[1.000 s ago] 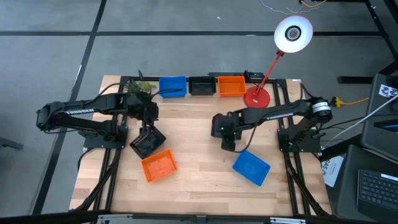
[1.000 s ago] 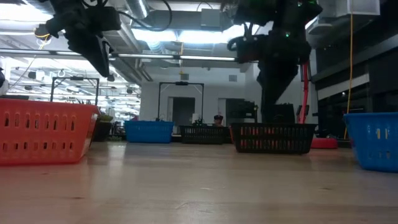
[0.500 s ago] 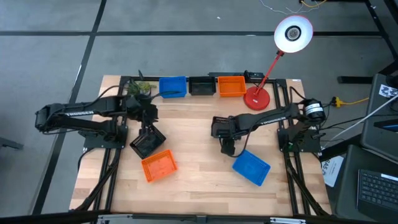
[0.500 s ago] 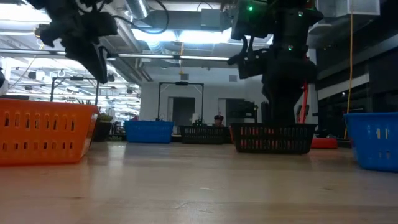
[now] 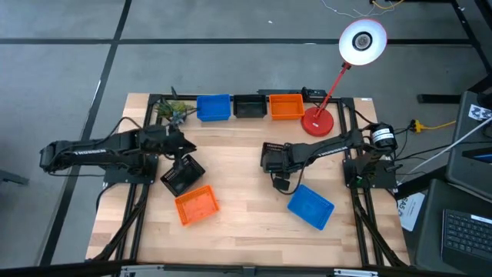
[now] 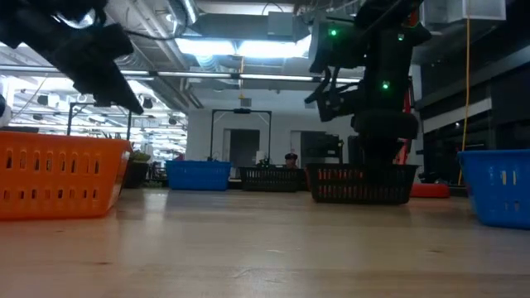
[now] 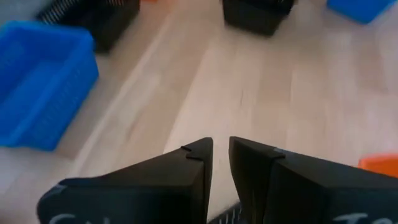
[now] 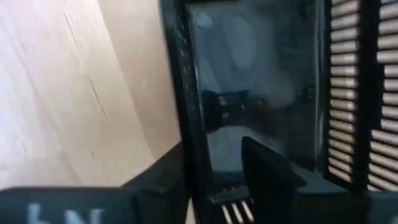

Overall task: Stack baskets by color
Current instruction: Stack the bottom right black bin on top of the top black bin, then move the bins to the center of the table

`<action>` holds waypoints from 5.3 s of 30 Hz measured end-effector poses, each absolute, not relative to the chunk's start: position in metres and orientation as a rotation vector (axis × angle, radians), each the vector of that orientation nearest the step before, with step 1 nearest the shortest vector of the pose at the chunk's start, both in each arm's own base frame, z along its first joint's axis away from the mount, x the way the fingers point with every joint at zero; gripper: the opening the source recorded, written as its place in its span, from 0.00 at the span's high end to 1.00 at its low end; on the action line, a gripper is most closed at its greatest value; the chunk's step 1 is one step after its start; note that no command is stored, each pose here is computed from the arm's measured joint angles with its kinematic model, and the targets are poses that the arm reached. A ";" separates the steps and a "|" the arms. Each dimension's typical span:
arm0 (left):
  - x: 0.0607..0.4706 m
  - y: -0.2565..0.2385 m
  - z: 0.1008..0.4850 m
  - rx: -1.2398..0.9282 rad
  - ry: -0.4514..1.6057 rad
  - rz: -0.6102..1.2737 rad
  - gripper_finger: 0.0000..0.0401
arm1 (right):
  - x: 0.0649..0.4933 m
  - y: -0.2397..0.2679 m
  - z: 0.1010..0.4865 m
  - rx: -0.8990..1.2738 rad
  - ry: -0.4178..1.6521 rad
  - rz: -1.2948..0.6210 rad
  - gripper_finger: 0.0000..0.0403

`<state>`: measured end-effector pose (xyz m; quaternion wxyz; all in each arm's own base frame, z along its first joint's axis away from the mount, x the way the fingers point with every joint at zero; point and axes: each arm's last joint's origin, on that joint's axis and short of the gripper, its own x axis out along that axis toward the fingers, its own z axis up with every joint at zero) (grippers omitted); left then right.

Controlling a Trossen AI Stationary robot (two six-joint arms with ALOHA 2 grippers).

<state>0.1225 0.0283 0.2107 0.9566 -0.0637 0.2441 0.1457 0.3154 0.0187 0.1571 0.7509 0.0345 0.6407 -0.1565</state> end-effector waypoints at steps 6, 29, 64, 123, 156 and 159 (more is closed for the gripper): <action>0.118 0.024 0.215 -0.093 0.367 0.261 0.89 | 0.323 0.019 0.161 0.037 1.345 -0.290 0.97; 0.116 0.023 0.213 -0.096 0.358 0.260 0.89 | 0.371 -0.203 0.254 -0.269 0.935 -0.228 1.00; 0.116 0.023 0.212 -0.164 0.358 0.274 0.89 | 0.393 -0.166 0.263 -0.014 1.159 -0.249 0.66; 0.232 -0.043 0.234 -0.348 1.159 0.388 1.00 | 0.230 0.024 0.266 0.339 1.174 -0.362 0.66; 0.249 -0.132 0.158 -0.614 1.264 0.587 1.00 | 0.231 0.024 0.267 0.246 1.187 -0.297 0.66; 0.275 -0.101 0.161 -0.545 1.148 0.523 1.00 | 0.230 0.024 0.266 0.258 1.190 -0.292 0.66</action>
